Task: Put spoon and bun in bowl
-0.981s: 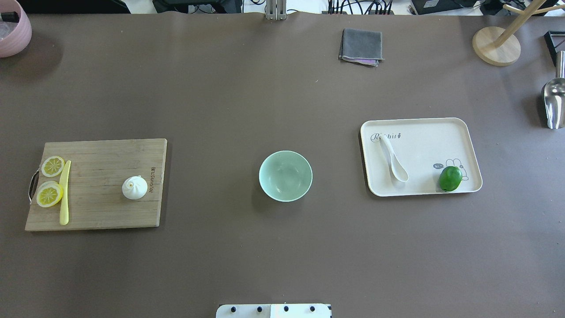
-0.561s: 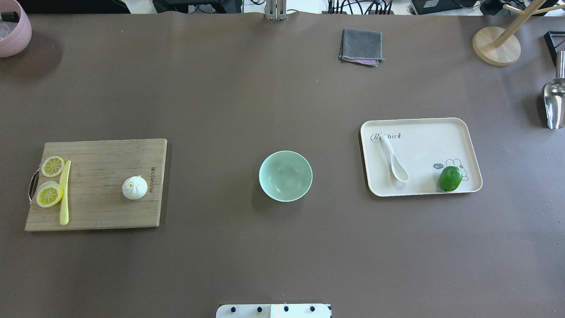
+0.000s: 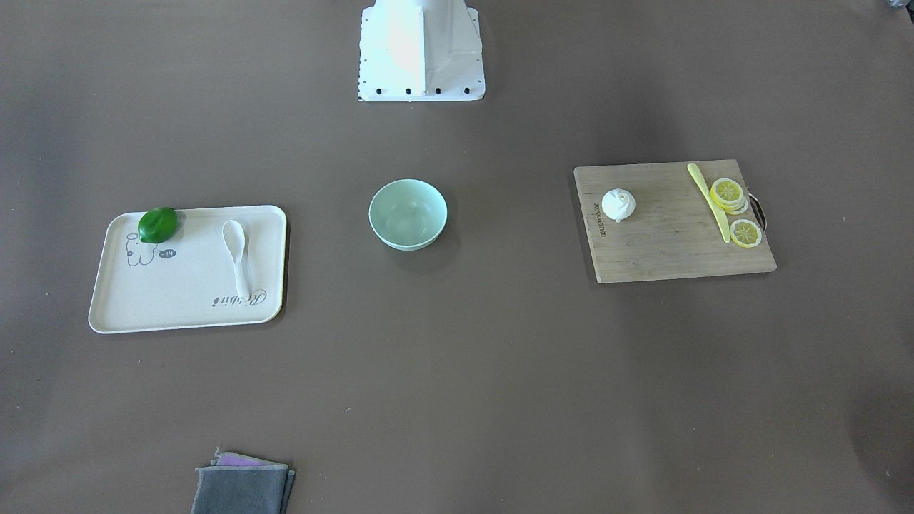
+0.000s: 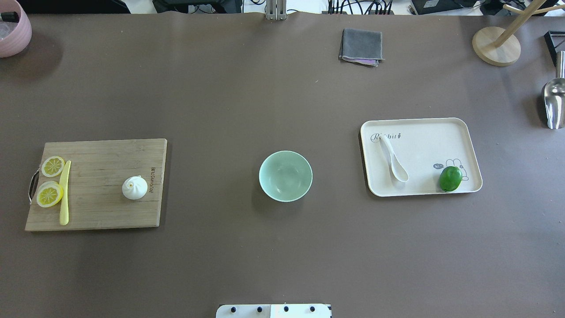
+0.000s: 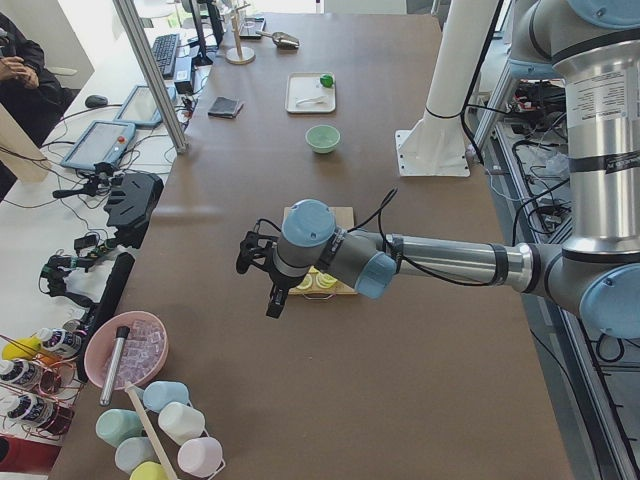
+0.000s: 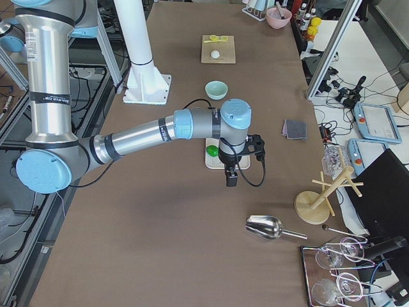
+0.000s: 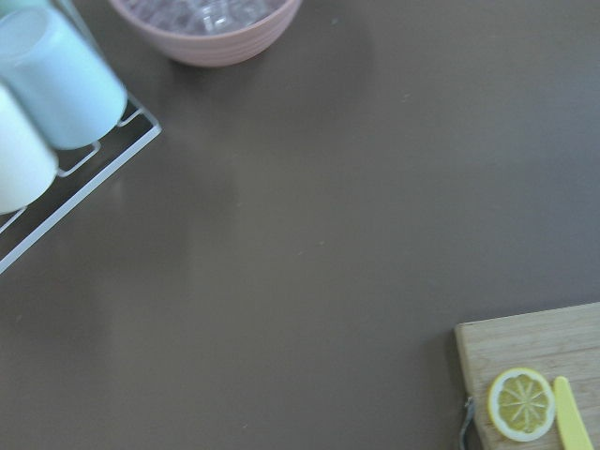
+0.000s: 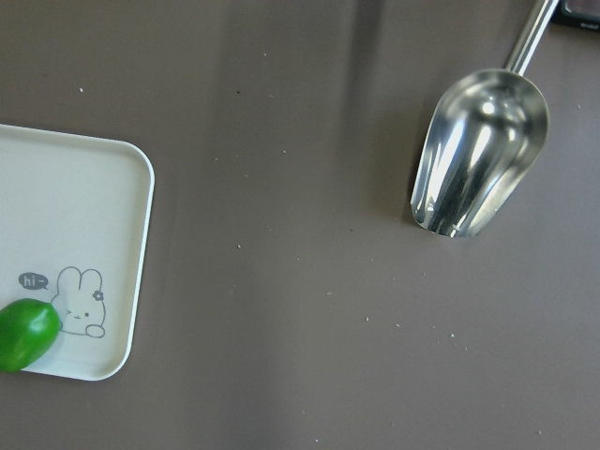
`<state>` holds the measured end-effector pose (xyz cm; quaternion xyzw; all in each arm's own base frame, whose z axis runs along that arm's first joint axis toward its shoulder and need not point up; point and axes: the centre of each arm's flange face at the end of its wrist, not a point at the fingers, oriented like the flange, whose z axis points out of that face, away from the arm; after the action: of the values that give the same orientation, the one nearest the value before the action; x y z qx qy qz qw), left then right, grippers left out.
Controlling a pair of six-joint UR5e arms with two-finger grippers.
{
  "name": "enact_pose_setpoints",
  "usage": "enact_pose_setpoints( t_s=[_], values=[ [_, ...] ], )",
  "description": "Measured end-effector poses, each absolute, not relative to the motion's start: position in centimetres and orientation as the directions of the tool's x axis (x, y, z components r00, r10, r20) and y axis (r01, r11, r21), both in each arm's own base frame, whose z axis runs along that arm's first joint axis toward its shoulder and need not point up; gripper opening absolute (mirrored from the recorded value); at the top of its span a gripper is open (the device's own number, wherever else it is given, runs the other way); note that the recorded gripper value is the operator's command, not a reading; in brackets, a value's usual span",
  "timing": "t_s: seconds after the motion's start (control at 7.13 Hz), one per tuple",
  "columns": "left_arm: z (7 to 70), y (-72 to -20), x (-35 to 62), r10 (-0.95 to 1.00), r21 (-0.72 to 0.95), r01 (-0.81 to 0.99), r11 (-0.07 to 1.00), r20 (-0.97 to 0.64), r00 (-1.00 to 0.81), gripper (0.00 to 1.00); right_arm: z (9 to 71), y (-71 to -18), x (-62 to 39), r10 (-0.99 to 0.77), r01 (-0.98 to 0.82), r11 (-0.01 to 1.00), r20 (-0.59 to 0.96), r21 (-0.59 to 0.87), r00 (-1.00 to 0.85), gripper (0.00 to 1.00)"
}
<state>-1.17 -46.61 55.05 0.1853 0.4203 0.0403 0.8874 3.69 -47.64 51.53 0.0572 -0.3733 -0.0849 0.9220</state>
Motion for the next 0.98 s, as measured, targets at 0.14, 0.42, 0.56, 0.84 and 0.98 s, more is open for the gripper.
enact_pose_setpoints(
  t_s=[0.14,0.42,0.56,0.84,0.98],
  values=[
    [52.6,-49.2,3.4,0.310,0.412,0.027,0.911,-0.724,0.616,0.98,51.0,-48.4,2.7,-0.252,0.130,0.965,0.677,0.227,0.692,1.00],
    [48.5,-52.3,10.4,0.371,0.462,-0.010,0.887,-0.699,0.612,0.98,51.3,-49.5,1.0,-0.323,0.133,0.938,0.673,0.319,0.665,1.00],
    [46.2,-53.1,13.2,0.369,0.467,0.004,0.884,-0.704,0.607,0.98,50.7,-50.0,-0.8,-0.313,0.109,0.940,0.686,0.324,0.657,1.00],
    [41.6,-52.2,21.4,0.345,0.447,0.028,0.894,-0.728,0.593,0.98,48.9,-51.3,-7.5,-0.248,0.081,0.962,0.707,0.262,0.662,1.00],
    [39.9,-50.6,25.5,0.329,0.427,0.035,0.903,-0.745,0.580,0.98,48.1,-51.5,-10.7,-0.228,0.081,0.969,0.710,0.236,0.666,1.00]
  ],
)
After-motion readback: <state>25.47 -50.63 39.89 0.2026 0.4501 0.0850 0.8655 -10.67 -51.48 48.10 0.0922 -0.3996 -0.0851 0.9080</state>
